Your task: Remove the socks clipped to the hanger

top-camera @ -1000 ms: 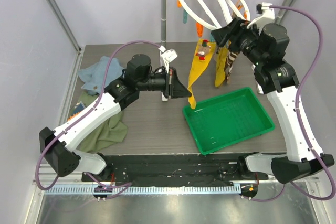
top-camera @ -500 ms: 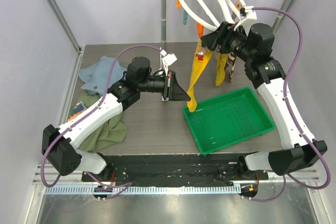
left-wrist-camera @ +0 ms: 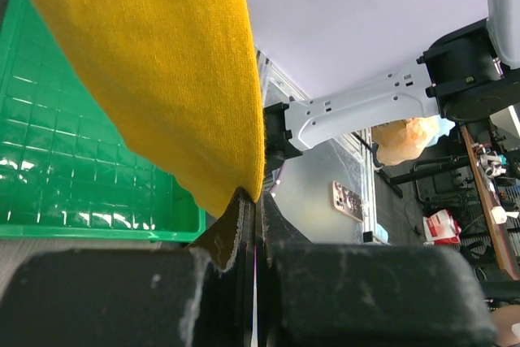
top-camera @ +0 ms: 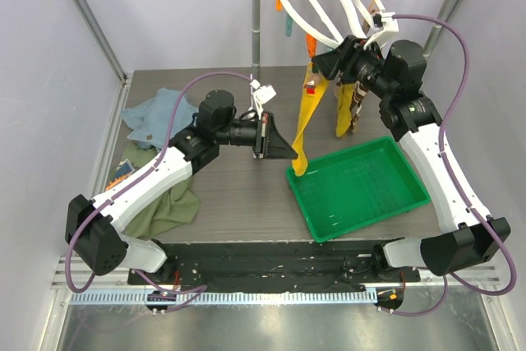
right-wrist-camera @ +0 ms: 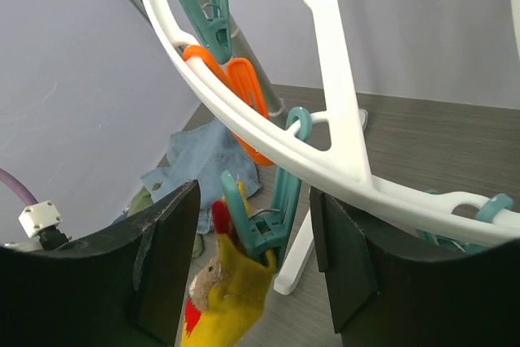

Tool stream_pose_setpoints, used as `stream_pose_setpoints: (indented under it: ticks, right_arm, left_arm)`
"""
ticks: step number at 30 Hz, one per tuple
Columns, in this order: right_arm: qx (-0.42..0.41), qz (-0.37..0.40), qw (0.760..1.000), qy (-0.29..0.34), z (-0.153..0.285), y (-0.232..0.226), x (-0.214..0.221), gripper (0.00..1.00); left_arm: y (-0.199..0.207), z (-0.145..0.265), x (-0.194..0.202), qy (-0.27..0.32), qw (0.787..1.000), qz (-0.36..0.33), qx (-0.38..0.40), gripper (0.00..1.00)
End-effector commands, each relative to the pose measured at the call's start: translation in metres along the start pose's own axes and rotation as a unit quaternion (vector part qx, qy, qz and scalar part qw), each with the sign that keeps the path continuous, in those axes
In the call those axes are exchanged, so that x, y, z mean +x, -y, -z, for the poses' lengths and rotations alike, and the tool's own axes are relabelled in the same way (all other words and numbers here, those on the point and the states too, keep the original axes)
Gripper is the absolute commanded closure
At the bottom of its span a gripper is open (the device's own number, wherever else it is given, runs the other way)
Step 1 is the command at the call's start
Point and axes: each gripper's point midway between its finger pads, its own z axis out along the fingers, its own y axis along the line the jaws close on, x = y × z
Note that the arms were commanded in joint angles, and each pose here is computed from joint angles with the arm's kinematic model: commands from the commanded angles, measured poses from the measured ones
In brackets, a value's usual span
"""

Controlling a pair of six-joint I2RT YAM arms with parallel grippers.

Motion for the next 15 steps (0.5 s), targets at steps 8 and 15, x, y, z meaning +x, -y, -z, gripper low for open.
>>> stream_pose_setpoints:
  ticks: [8, 15]
  right_arm:
    - [-0.002, -0.008, 0.997, 0.070, 0.013, -0.013, -0.039, 0.52]
    - [-0.001, -0.017, 0.997, 0.075, 0.010, -0.012, -0.040, 0.95]
  left_arm:
    - [0.007, 0.004, -0.005, 0.006, 1.000, -0.023, 0.010, 1.00]
    - [0.005, 0.005, -0.005, 0.010, 1.000, -0.025, 0.003, 1.00]
